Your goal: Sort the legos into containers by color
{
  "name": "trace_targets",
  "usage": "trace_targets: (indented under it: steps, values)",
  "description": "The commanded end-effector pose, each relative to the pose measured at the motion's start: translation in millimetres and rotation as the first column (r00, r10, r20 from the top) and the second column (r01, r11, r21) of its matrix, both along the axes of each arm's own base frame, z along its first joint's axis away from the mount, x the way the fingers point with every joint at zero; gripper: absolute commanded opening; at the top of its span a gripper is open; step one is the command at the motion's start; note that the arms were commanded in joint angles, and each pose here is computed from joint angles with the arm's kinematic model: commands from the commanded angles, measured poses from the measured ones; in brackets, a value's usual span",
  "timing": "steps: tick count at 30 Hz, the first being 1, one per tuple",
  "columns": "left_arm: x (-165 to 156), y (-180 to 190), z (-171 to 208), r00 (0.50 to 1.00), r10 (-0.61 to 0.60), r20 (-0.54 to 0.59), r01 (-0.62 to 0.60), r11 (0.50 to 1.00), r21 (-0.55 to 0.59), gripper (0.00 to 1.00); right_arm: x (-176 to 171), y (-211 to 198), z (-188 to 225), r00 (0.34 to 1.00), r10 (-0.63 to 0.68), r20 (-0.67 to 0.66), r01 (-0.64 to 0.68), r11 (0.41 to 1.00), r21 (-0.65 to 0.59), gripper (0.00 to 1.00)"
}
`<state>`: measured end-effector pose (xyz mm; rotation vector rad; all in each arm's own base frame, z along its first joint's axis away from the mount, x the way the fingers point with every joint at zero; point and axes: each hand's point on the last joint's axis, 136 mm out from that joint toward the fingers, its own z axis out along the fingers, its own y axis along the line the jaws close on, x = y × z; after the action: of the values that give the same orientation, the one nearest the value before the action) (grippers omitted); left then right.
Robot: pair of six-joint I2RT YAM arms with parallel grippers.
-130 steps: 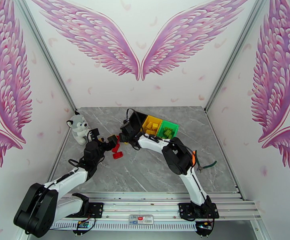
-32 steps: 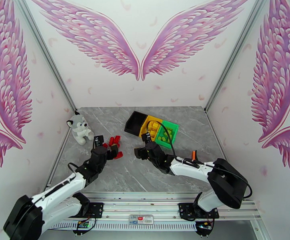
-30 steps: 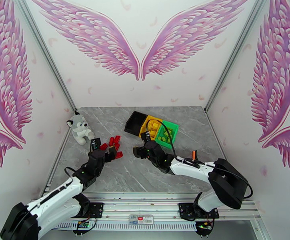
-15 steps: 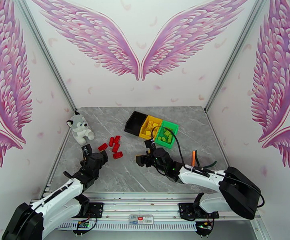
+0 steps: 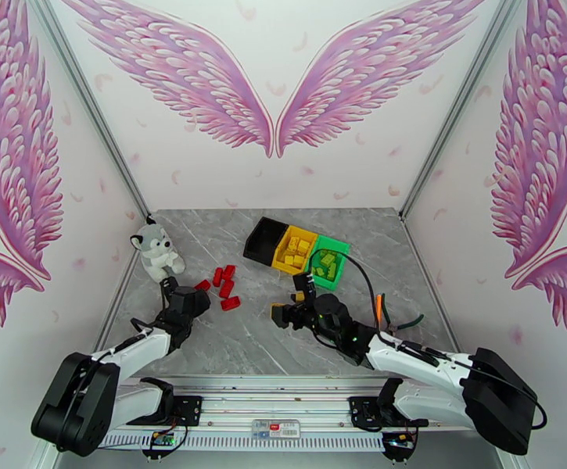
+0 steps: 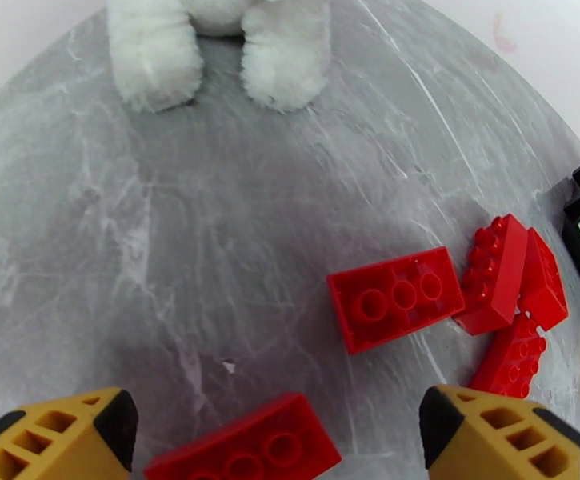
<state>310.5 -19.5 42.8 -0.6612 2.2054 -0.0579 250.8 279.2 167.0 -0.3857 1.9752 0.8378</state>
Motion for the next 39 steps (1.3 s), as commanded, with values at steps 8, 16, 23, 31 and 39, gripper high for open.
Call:
trace_targets:
  steps: [8,16,23,31,39]
  values:
    - [10,-47,-8,0.985,-0.171,-0.026,0.170,0.984,-0.053,0.97,-4,-12,-4,0.999,-0.035,-0.006,0.035,0.999,-0.025,0.88]
    - [-3,-53,-13,0.982,-0.183,-0.050,0.184,0.983,0.013,0.83,-2,-11,-4,0.999,-0.041,-0.009,0.041,0.999,-0.023,0.89]
    - [3,-45,-7,0.987,-0.152,-0.043,0.155,0.986,0.058,0.71,-1,-9,-8,0.999,-0.041,-0.018,0.041,0.999,-0.031,0.89]
    - [13,-54,-18,0.981,-0.180,-0.077,0.185,0.981,0.057,0.52,6,-13,-16,0.996,-0.088,-0.032,0.086,0.994,-0.073,0.90]
    - [10,-68,-8,0.972,-0.227,-0.059,0.231,0.971,0.059,0.28,14,-18,-29,0.990,-0.136,-0.045,0.130,0.984,-0.122,0.95]
